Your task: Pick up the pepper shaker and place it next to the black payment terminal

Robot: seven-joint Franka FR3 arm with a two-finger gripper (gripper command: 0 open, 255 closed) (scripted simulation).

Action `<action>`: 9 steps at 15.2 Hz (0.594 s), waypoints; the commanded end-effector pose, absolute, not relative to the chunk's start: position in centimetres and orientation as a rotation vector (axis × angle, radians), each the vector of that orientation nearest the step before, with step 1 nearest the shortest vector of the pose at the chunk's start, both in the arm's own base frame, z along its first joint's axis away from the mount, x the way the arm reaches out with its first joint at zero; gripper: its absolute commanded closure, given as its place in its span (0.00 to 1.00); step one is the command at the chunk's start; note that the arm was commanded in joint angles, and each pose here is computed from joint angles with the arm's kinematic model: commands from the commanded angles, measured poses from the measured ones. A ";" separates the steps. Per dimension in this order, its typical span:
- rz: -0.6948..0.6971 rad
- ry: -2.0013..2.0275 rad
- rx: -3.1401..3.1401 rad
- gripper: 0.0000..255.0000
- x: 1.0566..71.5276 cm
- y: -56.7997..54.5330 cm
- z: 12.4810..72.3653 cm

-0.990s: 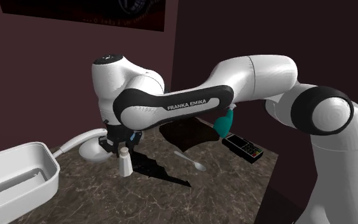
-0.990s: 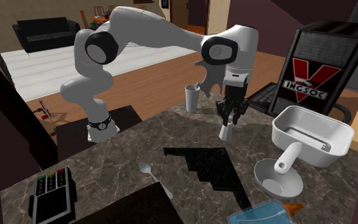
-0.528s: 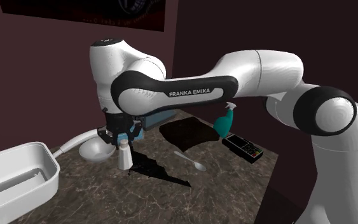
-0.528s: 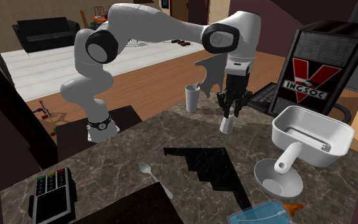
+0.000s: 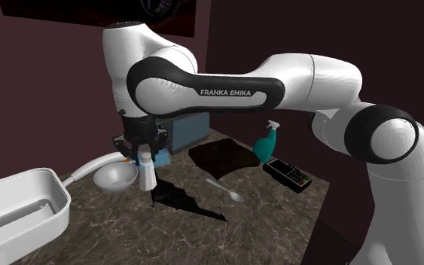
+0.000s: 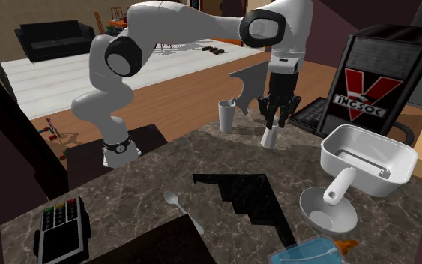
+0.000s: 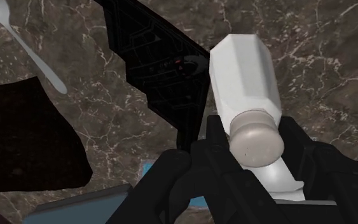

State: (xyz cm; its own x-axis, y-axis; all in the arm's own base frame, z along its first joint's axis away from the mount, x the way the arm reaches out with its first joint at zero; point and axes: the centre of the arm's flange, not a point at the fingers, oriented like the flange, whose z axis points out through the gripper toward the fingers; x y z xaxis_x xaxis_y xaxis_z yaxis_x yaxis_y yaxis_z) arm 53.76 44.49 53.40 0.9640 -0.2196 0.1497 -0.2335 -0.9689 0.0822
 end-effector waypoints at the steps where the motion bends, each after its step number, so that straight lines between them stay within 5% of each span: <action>1: 0.212 -0.349 3.015 1.00 53.6 44.5 54.1; 9: 0.212 -0.349 3.015 1.00 51.1 34.2 54.1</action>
State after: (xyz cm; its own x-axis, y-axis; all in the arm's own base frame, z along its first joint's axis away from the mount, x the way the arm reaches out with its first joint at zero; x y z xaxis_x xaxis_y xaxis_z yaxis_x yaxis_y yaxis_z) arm 51.25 35.65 53.97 0.9640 -0.2198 0.1494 -0.2337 -0.9688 0.0829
